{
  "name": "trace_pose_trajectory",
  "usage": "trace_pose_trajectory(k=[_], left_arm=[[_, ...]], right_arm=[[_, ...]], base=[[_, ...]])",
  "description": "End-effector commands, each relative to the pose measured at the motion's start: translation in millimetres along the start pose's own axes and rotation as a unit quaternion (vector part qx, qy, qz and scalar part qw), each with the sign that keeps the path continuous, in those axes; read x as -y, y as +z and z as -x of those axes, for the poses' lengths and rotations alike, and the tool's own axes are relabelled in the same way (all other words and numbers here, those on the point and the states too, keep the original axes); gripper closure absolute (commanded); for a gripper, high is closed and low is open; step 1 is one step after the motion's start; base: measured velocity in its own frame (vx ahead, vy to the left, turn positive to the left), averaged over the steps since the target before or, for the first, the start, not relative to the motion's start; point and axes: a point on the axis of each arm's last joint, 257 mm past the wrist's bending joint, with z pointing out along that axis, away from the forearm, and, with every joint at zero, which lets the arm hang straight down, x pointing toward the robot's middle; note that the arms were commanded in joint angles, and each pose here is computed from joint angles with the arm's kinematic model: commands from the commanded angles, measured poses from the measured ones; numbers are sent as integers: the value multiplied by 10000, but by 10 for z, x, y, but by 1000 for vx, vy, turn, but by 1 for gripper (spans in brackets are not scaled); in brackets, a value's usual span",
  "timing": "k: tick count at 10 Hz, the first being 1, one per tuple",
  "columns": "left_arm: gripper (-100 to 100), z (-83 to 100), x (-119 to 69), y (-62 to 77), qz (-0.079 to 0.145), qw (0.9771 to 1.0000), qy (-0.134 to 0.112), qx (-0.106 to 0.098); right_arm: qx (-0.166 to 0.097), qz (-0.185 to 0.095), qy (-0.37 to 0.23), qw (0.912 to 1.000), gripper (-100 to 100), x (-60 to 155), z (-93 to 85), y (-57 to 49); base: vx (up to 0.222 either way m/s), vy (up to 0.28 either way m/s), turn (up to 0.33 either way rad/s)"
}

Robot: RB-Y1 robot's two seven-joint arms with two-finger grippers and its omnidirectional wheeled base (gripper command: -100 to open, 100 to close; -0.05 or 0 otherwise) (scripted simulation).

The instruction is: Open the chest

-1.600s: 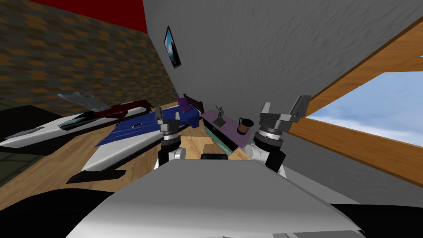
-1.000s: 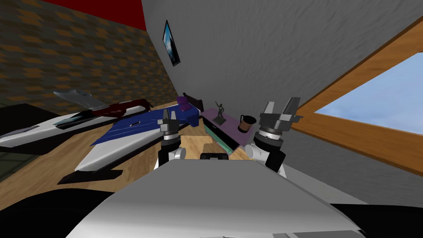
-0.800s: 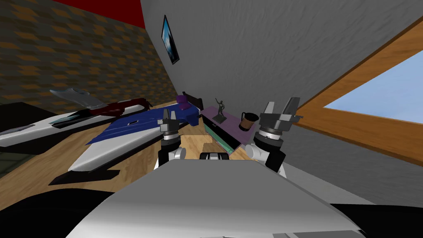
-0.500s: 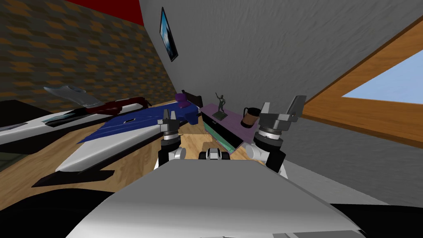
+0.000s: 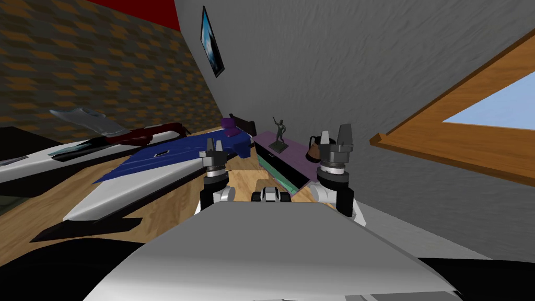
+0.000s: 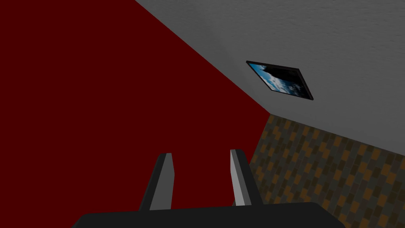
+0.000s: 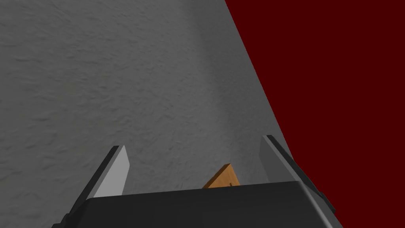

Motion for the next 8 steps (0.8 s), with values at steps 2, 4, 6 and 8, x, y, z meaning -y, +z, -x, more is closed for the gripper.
trace_pose_trajectory(k=[2,4,6,8], left_arm=[[0,0,0,0,0,10000,0,0],[0,0,0,0,0,10000,0,0],[0,0,0,0,0,10000,0,0],[0,0,0,0,0,10000,0,0]], right_arm=[[-452,-110,-619,9970,-100,93,-278,-16],[-625,-139,-935,9936,-100,127,-396,-31],[-800,-160,-1250,9888,-100,162,-518,-50],[-979,-175,-1561,9827,-100,197,-644,-74]], base=[[38,13,-8],[35,18,-8],[35,15,-7],[33,11,-7]])
